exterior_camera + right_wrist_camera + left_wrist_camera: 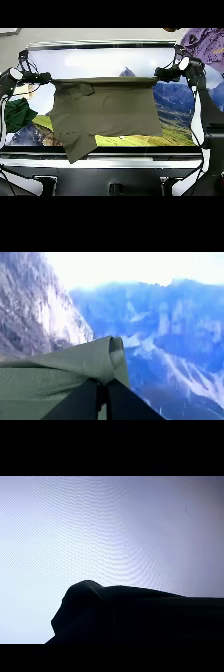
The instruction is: Fold the clothes and pants, and hang the long-sleeved shirts on hangers.
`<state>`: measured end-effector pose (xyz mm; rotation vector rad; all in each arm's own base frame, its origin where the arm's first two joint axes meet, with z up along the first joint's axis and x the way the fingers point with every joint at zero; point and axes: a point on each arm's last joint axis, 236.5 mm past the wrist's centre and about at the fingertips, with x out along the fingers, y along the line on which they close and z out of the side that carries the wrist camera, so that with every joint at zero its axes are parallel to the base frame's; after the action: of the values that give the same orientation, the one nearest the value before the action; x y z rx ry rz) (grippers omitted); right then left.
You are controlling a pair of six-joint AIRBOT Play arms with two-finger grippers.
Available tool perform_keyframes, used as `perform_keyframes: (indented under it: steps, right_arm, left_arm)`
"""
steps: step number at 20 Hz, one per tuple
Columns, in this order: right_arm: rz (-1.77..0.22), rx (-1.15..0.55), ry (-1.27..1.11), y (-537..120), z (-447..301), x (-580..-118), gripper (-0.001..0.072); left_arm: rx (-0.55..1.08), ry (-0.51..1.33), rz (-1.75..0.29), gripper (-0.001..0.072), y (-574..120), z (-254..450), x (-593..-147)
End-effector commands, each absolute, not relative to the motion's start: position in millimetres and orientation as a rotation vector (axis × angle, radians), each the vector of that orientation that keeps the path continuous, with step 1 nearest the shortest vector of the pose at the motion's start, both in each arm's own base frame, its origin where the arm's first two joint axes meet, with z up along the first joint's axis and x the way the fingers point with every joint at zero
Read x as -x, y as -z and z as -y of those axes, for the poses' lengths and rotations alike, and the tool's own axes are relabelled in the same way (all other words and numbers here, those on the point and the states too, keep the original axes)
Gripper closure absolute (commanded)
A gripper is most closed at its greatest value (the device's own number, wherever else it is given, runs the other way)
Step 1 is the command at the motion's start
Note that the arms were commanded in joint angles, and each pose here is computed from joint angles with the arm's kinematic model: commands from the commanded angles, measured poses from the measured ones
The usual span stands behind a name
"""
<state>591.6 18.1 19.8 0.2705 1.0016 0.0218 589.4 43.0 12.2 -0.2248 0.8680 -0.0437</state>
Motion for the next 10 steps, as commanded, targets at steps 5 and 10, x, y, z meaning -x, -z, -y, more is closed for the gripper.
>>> perform_keyframes:
  steps: [5,10]
  right_arm:
    - [-1.287,-0.256,-0.026,28.1,-22.8,-539.7,0.0682]
    - [-1.540,-0.251,-0.030,67.2,-26.0,-492.3,0.0682]
  left_arm:
    - [0.252,0.133,-1.198,0.0695,40.2,-17.9,-532.6]
    - [0.241,0.073,-1.427,0.0696,64.3,-27.2,-485.0]
